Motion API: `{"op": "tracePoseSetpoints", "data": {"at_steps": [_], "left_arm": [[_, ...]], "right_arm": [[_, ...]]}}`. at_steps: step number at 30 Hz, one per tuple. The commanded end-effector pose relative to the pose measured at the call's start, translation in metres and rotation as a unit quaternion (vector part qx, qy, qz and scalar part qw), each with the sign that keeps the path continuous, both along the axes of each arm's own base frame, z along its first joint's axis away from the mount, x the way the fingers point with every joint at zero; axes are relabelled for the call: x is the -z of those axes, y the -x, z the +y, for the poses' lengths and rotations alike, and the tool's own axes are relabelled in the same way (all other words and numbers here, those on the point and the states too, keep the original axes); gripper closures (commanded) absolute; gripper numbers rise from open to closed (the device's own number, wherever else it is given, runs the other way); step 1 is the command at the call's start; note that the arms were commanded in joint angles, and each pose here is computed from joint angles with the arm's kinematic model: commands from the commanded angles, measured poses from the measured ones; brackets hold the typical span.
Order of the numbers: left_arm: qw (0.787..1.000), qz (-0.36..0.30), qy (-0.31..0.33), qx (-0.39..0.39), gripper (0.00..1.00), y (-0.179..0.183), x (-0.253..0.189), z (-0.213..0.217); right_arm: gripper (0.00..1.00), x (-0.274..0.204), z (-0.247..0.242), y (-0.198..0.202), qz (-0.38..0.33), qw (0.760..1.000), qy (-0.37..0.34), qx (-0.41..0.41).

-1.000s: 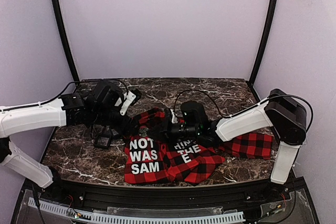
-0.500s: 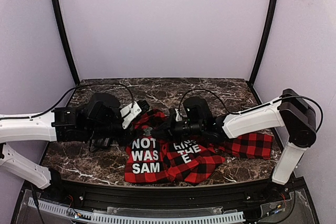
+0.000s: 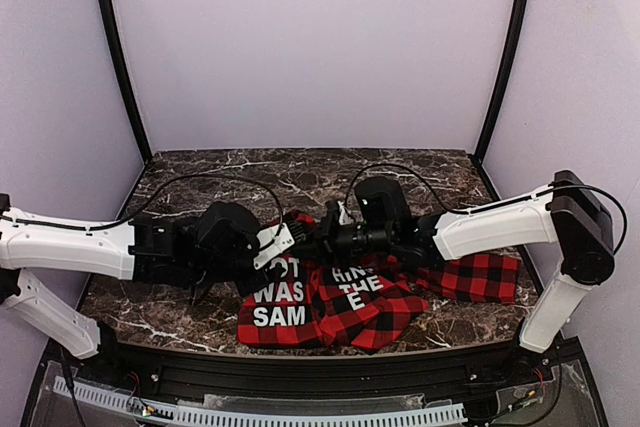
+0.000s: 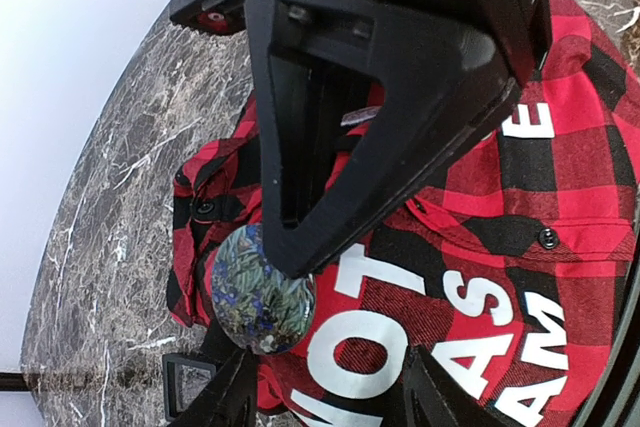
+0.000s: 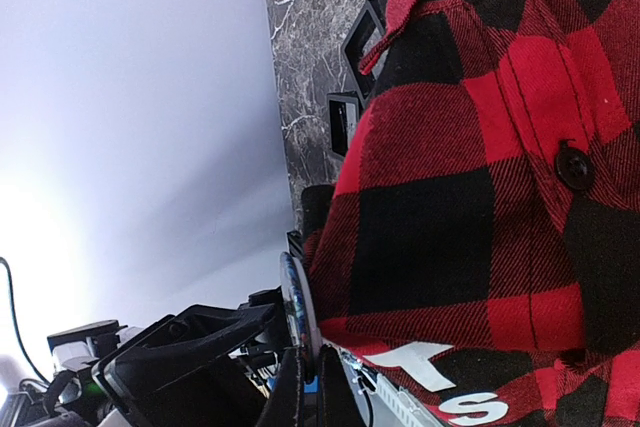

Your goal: Remove the brooch from the garment

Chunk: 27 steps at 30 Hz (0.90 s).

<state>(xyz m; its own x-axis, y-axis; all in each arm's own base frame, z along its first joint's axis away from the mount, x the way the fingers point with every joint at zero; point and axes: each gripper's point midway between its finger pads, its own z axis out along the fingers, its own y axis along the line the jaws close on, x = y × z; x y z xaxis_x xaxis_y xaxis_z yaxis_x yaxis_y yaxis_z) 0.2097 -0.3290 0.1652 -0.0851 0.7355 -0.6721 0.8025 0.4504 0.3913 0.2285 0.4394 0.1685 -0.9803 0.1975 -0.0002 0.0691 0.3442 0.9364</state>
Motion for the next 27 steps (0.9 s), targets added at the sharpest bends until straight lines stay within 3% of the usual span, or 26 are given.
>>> {"op": "tracePoseSetpoints", "data": {"at_steps": [1, 6, 10, 22, 27], "left_arm": [[0.999, -0.045, -0.005, -0.014, 0.50, -0.009, -0.013, -0.005], [0.996, -0.085, -0.014, -0.030, 0.59, -0.015, -0.017, -0.007], [0.993, -0.106, -0.009, -0.040, 0.60, -0.020, -0.024, -0.009], [0.993, -0.107, -0.031, -0.037, 0.68, -0.024, -0.011, -0.016], [0.992, -0.114, -0.040, -0.046, 0.79, -0.027, -0.009, -0.014]], "right_arm": [[1.00, -0.026, 0.003, -0.001, -0.018, 0.999, -0.028, 0.000], [1.00, -0.024, 0.002, 0.001, -0.016, 0.999, -0.031, -0.001], [1.00, -0.023, 0.002, 0.002, -0.013, 0.999, -0.034, -0.002], [1.00, -0.026, 0.004, 0.004, -0.008, 0.999, -0.046, -0.008], [1.00, -0.025, 0.005, 0.005, -0.006, 0.999, -0.047, -0.011]]}}
